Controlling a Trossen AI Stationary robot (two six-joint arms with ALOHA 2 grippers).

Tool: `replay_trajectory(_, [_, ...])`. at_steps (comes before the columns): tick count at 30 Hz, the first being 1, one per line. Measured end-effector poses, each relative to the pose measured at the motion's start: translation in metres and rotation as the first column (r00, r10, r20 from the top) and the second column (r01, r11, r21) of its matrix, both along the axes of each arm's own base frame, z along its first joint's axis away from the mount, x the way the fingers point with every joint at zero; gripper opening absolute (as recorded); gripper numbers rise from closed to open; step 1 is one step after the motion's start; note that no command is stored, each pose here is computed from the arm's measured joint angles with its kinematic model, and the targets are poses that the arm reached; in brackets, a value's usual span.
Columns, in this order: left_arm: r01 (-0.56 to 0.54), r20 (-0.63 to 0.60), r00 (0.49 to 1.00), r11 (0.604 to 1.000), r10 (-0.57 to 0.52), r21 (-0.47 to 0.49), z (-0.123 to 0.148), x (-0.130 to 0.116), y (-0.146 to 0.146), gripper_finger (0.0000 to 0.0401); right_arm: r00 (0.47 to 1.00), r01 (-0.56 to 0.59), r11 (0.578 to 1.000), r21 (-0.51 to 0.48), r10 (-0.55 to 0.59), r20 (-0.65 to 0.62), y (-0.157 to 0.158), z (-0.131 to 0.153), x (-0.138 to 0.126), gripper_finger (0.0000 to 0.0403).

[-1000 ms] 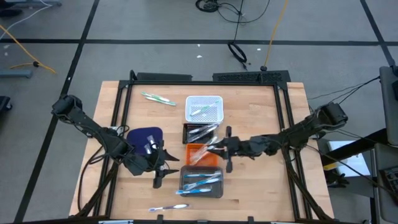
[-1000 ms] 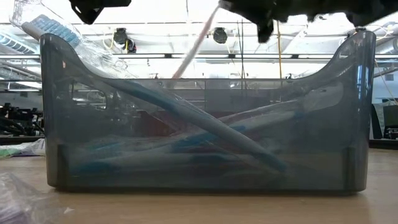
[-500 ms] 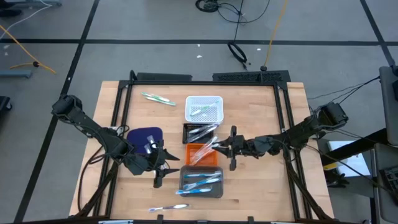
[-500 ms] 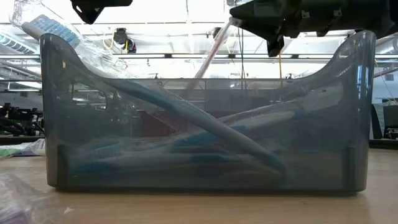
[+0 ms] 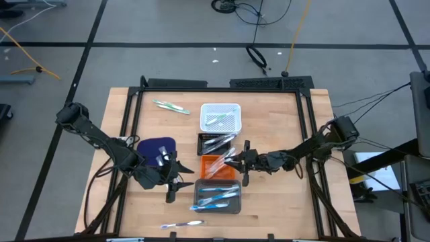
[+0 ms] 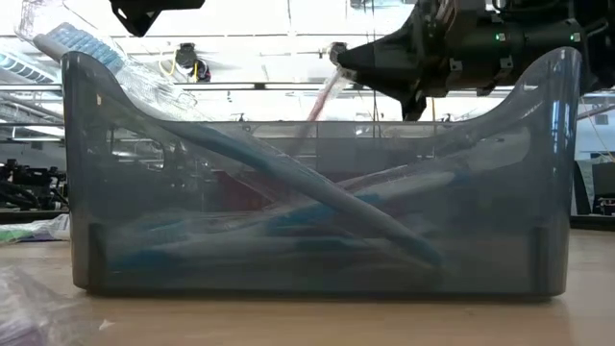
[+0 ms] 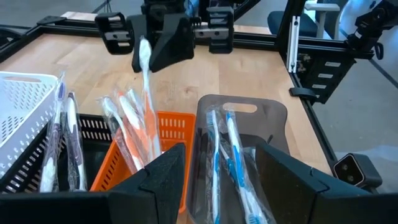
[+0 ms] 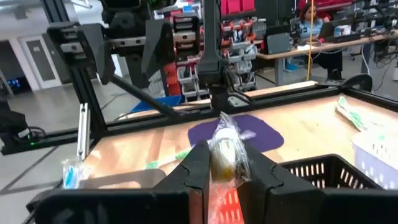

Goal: Pick & Place Toothbrushes
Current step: Put the orange toothbrush into the orange bin

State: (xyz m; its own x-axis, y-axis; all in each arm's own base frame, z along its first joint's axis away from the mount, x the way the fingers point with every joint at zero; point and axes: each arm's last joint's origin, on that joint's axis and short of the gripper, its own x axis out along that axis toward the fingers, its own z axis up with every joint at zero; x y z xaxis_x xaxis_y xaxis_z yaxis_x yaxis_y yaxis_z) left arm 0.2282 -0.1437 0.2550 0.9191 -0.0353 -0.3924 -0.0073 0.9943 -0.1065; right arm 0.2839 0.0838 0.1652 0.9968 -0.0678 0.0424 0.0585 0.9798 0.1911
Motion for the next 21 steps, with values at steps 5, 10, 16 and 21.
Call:
replay_trajectory(5, [0.001,0.0,1.0,1.0,-0.001,0.002,0.0,0.0,0.0,0.0198,1.0,0.002,1.0,0.02,-0.002,0.008,0.0002,-0.0052,0.0032,0.0036])
replay_trajectory(10, [0.001,0.001,1.0,1.0,-0.001,0.002,0.0002,0.0001,0.0,0.0198,1.0,0.001,1.0,0.019,-0.001,0.001,0.0003,-0.0101,0.0044,0.0036])
replay_trajectory(16, [0.002,0.0,1.0,1.0,-0.002,0.005,0.0001,0.0,0.0,0.0198,1.0,0.004,1.0,-0.004,-0.004,0.002,0.0002,-0.0096,0.0043,0.0105])
replay_trajectory(21, [0.002,0.0,1.0,1.0,-0.002,0.006,0.0,0.0,0.0,0.0198,1.0,0.022,1.0,-0.008,-0.022,-0.012,-0.004,-0.011,0.0056,0.0204])
